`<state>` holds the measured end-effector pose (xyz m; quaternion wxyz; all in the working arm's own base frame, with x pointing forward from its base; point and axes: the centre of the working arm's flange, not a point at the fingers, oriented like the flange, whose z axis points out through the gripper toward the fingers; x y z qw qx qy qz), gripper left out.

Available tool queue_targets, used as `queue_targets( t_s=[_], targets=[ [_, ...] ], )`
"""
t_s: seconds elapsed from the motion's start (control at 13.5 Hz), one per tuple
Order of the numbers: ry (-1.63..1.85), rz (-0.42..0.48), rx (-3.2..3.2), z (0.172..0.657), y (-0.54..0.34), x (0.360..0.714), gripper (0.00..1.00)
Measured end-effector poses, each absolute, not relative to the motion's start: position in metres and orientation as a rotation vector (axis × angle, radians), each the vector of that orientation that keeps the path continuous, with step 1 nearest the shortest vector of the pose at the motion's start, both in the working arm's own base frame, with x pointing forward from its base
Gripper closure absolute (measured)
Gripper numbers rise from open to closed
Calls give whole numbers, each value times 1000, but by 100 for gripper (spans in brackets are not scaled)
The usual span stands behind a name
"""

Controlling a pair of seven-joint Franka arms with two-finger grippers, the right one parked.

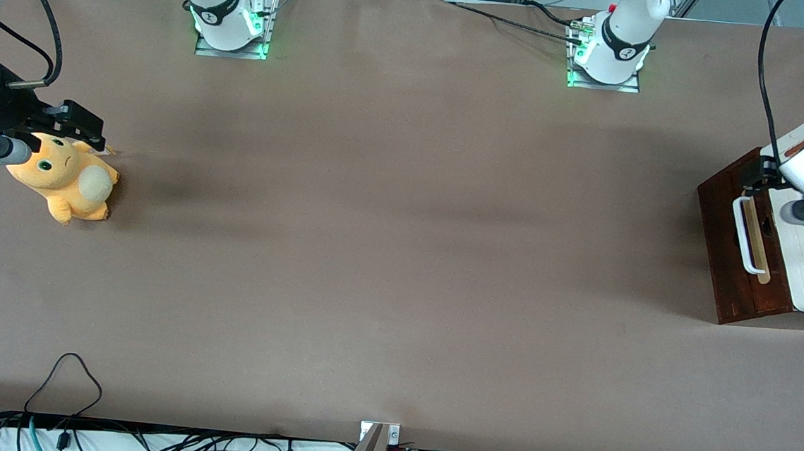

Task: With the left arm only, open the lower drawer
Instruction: 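Move the open left gripper down to the white drawer handle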

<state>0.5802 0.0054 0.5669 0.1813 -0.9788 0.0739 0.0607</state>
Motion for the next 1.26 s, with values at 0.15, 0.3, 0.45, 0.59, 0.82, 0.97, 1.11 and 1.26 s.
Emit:
queue_targets(
  t_s=[0.15,0.3,0.45,0.59,0.82,0.97,1.11,1.26],
  targets=[
    [231,205,-2598,542,-11,583,0],
    [205,211,-2469,515,-25,583,0],
    [158,189,-2329,481,-43,578,0],
    [120,152,-2202,436,-63,567,0],
    [101,111,-2038,368,-67,550,0],
    [90,71,-1941,325,-59,537,0],
    [113,61,-1882,289,-54,525,0],
    [148,50,-1821,268,-50,520,0]
  ],
)
